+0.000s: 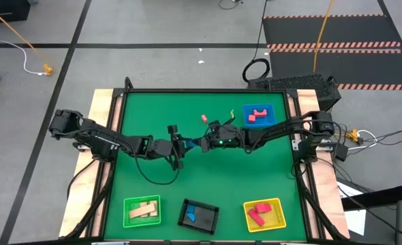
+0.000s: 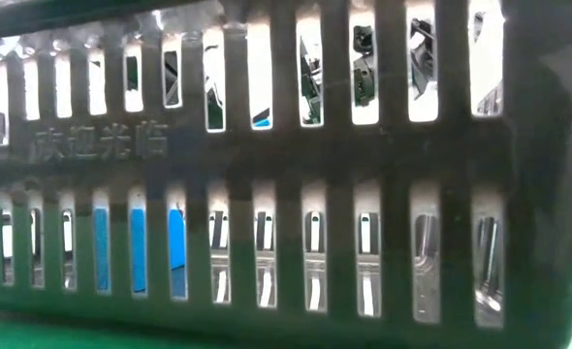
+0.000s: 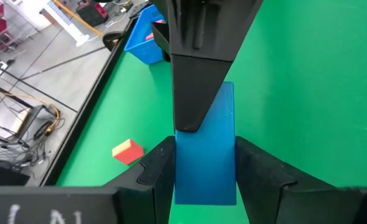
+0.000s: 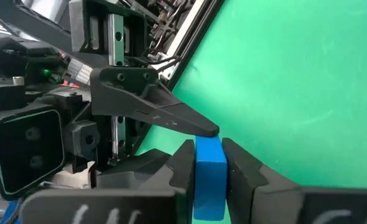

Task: Sort & place blocks by color
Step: Put the blue block into the black bin

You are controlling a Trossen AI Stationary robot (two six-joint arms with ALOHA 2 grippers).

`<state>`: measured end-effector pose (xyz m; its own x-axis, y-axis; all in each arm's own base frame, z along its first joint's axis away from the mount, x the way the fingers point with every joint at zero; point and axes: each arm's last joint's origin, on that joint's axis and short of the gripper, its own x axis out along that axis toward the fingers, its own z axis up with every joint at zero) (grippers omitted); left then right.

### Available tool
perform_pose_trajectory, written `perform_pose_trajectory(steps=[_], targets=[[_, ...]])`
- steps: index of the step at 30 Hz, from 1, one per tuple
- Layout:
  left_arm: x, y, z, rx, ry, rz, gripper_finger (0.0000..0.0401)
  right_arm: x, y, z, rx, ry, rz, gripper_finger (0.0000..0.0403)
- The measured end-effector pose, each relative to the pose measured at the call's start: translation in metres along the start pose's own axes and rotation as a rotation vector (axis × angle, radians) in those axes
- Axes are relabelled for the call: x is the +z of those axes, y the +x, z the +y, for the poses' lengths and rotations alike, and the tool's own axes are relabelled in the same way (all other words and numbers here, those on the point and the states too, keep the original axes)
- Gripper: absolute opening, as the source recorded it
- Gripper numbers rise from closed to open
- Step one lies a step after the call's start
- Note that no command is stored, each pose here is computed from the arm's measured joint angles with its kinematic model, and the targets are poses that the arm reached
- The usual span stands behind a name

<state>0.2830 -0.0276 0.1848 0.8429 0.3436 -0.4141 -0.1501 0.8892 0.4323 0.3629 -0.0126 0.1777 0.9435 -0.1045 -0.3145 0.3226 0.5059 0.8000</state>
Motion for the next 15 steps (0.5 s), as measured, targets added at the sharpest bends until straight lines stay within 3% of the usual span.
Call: perform_pose_trajectory(steps=[5, 10, 15], targets=[[0.005, 0.000, 0.000, -0.009, -0.087, -0.037, 0.0172, 0.008, 0.001, -0.006, 0.006, -0.048, 0.028, 0.0039], [0.004, 0.000, 0.000, -0.010, -0.163, -0.031, 0.0214, 0.015, 0.001, -0.022, -0.079, -0.072, 0.070, 0.0039], [0.003, 0.000, 0.000, -0.012, -0.211, -0.017, 0.0250, 0.018, -0.002, -0.039, -0.136, -0.093, 0.213, 0.0039]])
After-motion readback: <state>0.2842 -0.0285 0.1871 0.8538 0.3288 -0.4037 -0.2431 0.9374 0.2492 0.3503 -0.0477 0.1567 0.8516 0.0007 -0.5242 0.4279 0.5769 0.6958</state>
